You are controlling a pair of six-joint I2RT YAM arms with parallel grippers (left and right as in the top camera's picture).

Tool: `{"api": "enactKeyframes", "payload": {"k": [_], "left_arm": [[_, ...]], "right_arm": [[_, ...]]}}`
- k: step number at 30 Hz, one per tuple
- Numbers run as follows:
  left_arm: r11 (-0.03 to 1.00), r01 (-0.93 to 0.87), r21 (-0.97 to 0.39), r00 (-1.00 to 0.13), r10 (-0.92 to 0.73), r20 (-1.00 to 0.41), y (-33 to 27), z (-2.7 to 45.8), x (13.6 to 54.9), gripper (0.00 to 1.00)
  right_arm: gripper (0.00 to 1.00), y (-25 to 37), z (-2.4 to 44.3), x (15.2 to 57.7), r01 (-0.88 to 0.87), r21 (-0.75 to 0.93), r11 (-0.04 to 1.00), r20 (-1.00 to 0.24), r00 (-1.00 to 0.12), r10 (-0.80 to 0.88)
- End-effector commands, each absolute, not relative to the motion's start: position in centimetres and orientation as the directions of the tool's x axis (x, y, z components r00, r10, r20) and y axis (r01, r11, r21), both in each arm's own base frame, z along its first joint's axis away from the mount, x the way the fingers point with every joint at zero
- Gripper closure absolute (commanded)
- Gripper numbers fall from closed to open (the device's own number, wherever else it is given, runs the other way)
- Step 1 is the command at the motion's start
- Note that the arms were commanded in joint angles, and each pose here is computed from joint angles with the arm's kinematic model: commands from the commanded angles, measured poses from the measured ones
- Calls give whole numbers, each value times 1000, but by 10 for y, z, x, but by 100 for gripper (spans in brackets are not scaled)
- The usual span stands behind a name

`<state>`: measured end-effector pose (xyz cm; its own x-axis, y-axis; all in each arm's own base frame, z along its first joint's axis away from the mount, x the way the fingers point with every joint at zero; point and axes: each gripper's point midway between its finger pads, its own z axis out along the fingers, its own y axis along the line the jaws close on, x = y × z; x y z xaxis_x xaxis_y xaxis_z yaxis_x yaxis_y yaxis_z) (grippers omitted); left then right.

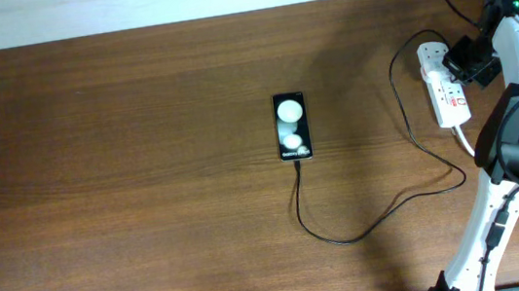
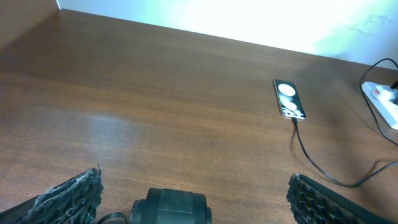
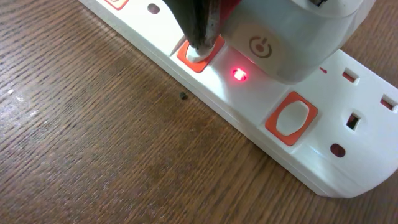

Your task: Plug charger to phone and switch on socket

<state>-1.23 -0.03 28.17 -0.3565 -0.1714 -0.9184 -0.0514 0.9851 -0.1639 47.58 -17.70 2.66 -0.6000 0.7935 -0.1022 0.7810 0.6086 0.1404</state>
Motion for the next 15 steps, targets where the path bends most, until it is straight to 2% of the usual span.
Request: {"api": "enactKeyframes", "payload": {"k": [1,4,6,9,15], "left_arm": [[987,-49,-154,-344,-161,-925,1,282,-14,1],[987,-49,-154,-344,-161,-925,1,282,-14,1],[987,-49,-154,-344,-161,-925,1,282,-14,1],[987,-49,-154,-344,-161,-925,1,282,-14,1],[987,-50,-153,-327,-161,-931,2,286,-12,1]], "right_arm": [[96,-148,-16,471,762,117,636,2,-641,768],[96,-149,-4,459,765,100,637,25,-642,767],[96,-152,23,455,749,102,655,-1,-658,753],[96,-175,100,439,758,14,652,-169,-641,748],[96,-148,321,400,660,298,689,-546,-475,691]]}}
